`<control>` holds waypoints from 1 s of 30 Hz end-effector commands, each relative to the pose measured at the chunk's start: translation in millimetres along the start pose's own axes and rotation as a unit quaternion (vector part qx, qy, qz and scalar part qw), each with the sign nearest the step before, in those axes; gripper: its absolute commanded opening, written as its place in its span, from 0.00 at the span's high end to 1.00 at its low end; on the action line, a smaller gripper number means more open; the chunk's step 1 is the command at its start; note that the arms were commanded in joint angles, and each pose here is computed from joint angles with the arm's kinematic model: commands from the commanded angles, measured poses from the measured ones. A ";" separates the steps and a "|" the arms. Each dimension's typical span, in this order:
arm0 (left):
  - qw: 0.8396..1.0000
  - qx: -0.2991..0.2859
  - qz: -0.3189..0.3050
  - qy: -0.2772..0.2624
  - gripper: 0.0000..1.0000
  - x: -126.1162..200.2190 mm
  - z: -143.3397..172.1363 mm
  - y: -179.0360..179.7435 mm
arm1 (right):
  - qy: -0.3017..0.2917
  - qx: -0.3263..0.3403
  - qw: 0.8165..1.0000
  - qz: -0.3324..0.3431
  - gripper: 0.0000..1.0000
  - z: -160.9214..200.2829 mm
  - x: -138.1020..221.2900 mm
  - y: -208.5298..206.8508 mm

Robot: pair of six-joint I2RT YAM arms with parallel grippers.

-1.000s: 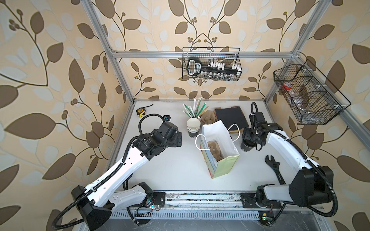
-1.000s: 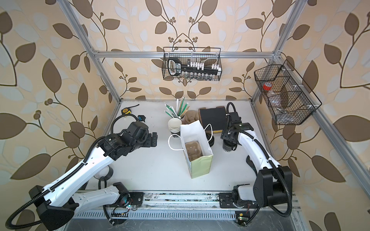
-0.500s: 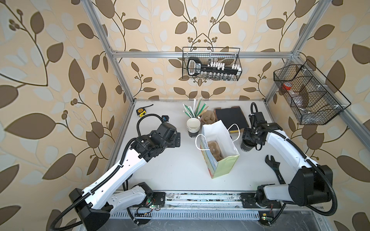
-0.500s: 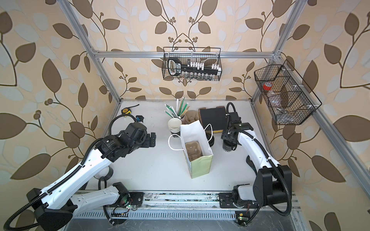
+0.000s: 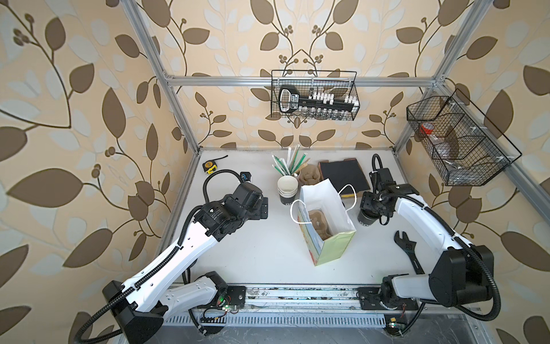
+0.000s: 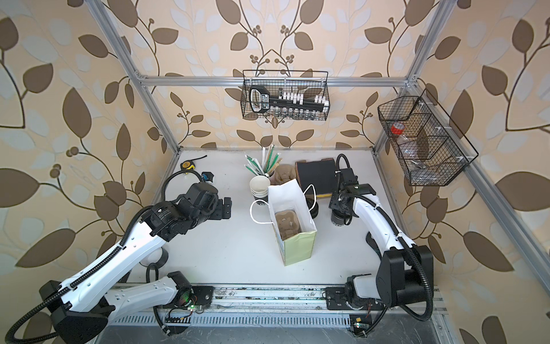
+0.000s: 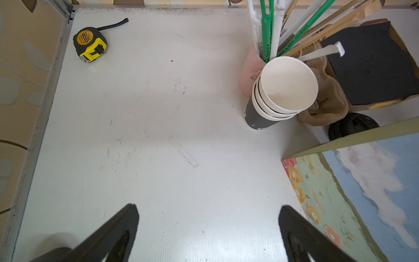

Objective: Pack a coffee takeout order
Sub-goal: Pick up the coffee cup at the middle-right of the table.

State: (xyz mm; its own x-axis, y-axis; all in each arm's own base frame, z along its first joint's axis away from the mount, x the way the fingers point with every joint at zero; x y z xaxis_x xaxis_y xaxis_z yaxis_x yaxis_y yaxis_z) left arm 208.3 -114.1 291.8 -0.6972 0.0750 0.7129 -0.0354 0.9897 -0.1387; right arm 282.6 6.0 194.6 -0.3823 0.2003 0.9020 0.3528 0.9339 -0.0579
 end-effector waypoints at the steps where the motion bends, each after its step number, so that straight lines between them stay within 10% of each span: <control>1: 1.000 0.002 -0.018 -0.008 0.01 1.0 -0.7 7.6 | 0.011 0.001 1.000 0.006 0.30 7.2 -4.7 -2.7; 20: 0.979 0.067 0.046 0.186 0.01 -47.0 60.0 -18.5 | -0.069 -0.004 0.997 -0.047 0.32 3.9 50.9 -9.8; 30: 0.979 0.077 0.041 0.187 0.01 -47.4 61.1 -17.2 | -0.130 0.011 0.989 -0.066 0.33 -2.9 111.0 -13.8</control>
State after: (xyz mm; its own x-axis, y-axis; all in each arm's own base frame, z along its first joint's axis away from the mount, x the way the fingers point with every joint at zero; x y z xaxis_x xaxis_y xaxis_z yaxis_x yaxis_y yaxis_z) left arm 199.2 -143.6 213.9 -0.3794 0.2045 0.9023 -0.0961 0.9613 -0.2583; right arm 247.6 12.8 270.5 -0.5910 0.1397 0.7945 0.2924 0.9550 0.0497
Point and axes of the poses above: each gripper's point midway between its finger pads, its own x axis back along the fingers, its own y axis along the line the jaws close on, z = x × y, the point moved 7 cm from there along x, back along the fingers, and after that the axes turned 5 degrees about x, right-handed, at the moved point
